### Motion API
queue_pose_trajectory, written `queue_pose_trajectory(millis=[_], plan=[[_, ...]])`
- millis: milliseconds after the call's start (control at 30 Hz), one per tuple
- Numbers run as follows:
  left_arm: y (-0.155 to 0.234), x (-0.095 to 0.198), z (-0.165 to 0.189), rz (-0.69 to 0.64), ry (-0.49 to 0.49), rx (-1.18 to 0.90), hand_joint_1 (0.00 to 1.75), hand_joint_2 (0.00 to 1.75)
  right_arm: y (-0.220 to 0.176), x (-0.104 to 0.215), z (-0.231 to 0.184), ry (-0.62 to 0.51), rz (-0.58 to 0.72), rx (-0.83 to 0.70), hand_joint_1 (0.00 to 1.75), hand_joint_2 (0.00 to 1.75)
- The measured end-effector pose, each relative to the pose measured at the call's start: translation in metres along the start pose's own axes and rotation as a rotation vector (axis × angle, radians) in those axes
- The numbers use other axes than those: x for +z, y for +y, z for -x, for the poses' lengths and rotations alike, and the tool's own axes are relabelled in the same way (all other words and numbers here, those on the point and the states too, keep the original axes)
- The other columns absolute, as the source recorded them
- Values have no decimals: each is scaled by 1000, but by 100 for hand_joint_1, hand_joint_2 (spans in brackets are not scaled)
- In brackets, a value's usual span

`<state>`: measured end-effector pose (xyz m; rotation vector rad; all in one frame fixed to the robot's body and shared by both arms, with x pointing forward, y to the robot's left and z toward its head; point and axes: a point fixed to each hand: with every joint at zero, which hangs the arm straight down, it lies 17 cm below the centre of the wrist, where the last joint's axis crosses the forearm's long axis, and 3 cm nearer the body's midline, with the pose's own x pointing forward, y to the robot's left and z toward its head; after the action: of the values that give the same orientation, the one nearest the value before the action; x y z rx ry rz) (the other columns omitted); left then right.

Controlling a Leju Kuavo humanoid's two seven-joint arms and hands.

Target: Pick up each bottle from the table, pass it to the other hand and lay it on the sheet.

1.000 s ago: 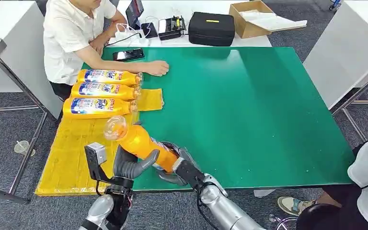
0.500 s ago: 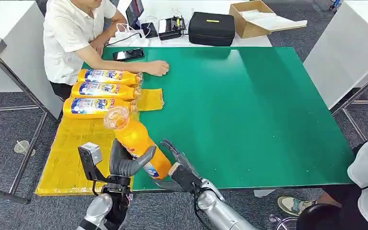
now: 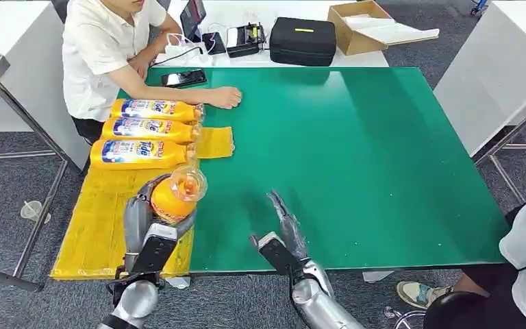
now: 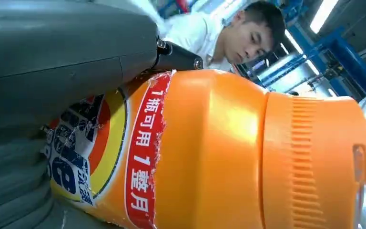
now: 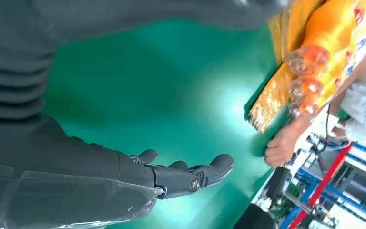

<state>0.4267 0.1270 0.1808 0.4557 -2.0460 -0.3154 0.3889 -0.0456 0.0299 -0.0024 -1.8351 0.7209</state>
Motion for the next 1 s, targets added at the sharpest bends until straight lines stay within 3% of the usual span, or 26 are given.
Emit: queue_pose_trajectory(millis=[100, 133, 200, 400, 433, 467, 500, 567, 833, 900, 933, 967, 1000], plan=[[1, 2, 13, 39, -32, -248, 166, 175, -24, -2, 4, 21, 109, 9, 0, 0], [0, 5, 22, 67, -34, -327, 161, 175, -34, -3, 5, 24, 142, 4, 0, 0], [0, 11, 49, 129, -14, -449, 166, 175, -47, -4, 6, 27, 179, -7, 0, 0], [0, 23, 113, 264, 58, -639, 173, 175, -68, -5, 9, 29, 216, -24, 0, 0], [-1, 24, 118, 280, 65, -657, 162, 175, -70, -4, 9, 29, 220, -27, 0, 0], [-2, 23, 123, 296, 71, -674, 138, 175, -71, -4, 9, 31, 224, -31, 0, 0], [-3, 22, 129, 317, 78, -698, 112, 175, -72, -4, 9, 33, 228, -33, 0, 175], [-4, 21, 140, 351, 92, -733, 58, 175, -72, -3, 10, 35, 230, -43, 0, 175], [-5, 18, 157, 406, 114, -764, 59, 175, -70, -3, 10, 39, 230, -60, 0, 175], [-4, 18, 162, 419, 121, -770, 66, 175, -69, -3, 9, 38, 231, -63, 0, 175], [-4, 17, 163, 422, 123, -772, 61, 175, -69, -4, 9, 38, 231, -64, 0, 175], [-5, 15, 169, 441, 124, -783, 9, 175, -69, -4, 8, 40, 237, -73, 0, 175], [-9, 14, 174, 479, 125, -774, 0, 175, -71, -4, 9, 44, 248, -87, 0, 175]])
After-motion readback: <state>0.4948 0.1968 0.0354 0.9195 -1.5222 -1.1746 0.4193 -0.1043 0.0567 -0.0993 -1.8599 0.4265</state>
